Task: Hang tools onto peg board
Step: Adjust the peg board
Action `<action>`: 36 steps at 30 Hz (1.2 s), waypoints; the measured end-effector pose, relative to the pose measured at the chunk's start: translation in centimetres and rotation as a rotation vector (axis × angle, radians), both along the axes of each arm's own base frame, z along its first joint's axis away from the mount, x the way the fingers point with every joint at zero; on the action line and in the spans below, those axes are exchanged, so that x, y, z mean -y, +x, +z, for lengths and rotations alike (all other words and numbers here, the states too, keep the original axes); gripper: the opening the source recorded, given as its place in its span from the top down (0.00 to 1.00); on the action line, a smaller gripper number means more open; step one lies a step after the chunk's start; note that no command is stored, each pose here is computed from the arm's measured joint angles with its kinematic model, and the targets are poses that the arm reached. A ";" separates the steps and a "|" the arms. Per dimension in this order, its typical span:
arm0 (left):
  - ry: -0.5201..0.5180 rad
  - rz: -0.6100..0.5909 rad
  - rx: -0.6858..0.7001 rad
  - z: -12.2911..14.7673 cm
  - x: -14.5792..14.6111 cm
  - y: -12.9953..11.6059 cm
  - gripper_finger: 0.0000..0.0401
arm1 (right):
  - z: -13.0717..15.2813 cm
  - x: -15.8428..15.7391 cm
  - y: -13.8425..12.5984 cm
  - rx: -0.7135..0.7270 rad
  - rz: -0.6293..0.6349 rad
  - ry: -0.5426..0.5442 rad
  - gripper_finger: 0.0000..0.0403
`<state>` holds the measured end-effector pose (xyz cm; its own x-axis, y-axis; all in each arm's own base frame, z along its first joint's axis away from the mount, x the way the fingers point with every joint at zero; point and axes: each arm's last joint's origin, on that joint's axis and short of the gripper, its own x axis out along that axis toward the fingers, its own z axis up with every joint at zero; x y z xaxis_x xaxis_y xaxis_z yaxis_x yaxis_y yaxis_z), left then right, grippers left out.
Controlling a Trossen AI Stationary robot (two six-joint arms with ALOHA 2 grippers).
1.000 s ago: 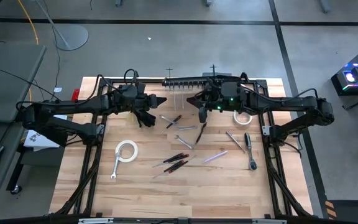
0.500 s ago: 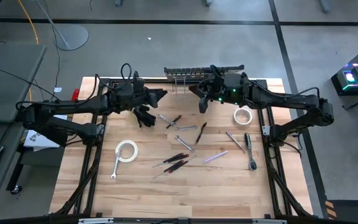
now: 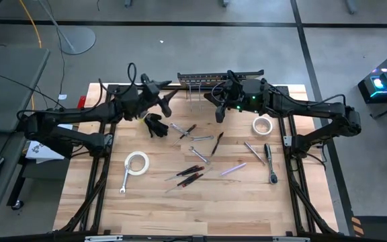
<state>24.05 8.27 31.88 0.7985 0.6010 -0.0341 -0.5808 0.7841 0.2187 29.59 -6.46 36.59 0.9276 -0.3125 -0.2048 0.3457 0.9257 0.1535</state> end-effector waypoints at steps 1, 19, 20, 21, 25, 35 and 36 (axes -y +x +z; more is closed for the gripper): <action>0.018 -0.021 -0.016 -0.1 -0.1 0.1 0.55 | 0.0 0.0 0.0 0.000 0.000 -0.001 1.00; 0.110 -0.111 -0.063 -0.4 -4.3 1.4 0.55 | -0.2 0.0 0.0 -0.017 0.014 0.006 1.00; 0.123 -0.139 -0.065 -0.2 -4.5 1.7 0.55 | -0.2 0.0 0.0 -0.018 0.014 0.006 1.00; 0.136 -0.163 -0.072 -0.1 -4.6 2.0 0.55 | -0.2 0.0 0.0 -0.018 0.014 0.006 1.00; 0.155 -0.199 -0.120 -0.1 -5.2 3.3 0.55 | -0.2 -0.1 0.0 -0.021 0.013 0.007 1.00; 0.114 -0.279 -0.259 1.8 -5.5 4.6 0.85 | -0.3 0.0 0.0 -0.023 0.013 0.006 1.00; 0.108 -0.267 -0.263 2.0 -5.5 4.6 0.87 | -0.2 0.0 0.0 -0.022 0.012 0.006 1.00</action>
<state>28.68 13.78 33.90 0.8998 0.3846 -0.2059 -0.2726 0.8642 0.4229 29.59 -6.43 36.34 0.9266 -0.2999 -0.2271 0.3377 0.9290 0.1511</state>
